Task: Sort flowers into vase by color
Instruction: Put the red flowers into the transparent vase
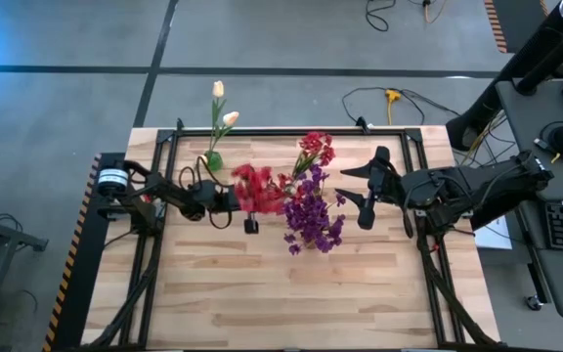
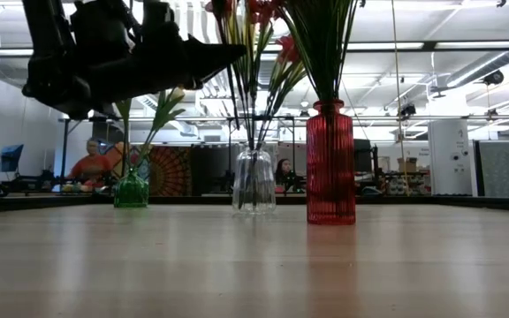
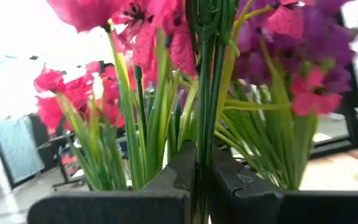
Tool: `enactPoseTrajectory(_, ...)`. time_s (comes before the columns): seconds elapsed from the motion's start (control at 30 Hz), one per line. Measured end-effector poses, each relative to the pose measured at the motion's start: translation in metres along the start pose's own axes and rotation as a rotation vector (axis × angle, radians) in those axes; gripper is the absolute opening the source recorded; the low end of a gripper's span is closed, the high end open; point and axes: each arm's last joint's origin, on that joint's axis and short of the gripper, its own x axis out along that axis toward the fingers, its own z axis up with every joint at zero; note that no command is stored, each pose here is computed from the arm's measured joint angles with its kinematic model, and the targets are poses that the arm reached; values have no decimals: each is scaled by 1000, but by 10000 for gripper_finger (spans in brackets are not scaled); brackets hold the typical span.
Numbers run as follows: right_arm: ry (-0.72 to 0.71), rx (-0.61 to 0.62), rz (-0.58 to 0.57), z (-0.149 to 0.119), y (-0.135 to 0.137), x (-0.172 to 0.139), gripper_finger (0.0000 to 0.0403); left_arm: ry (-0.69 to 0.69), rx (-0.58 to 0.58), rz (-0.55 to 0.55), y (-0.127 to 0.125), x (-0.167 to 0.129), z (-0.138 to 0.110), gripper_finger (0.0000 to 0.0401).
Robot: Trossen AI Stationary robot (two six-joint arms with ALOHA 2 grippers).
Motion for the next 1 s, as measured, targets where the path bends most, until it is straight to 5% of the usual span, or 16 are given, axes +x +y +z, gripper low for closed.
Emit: enactPoseTrajectory(1.0,6,-14,-2,-1,1,2,210,-13,8,-44,11,15,-15,0)
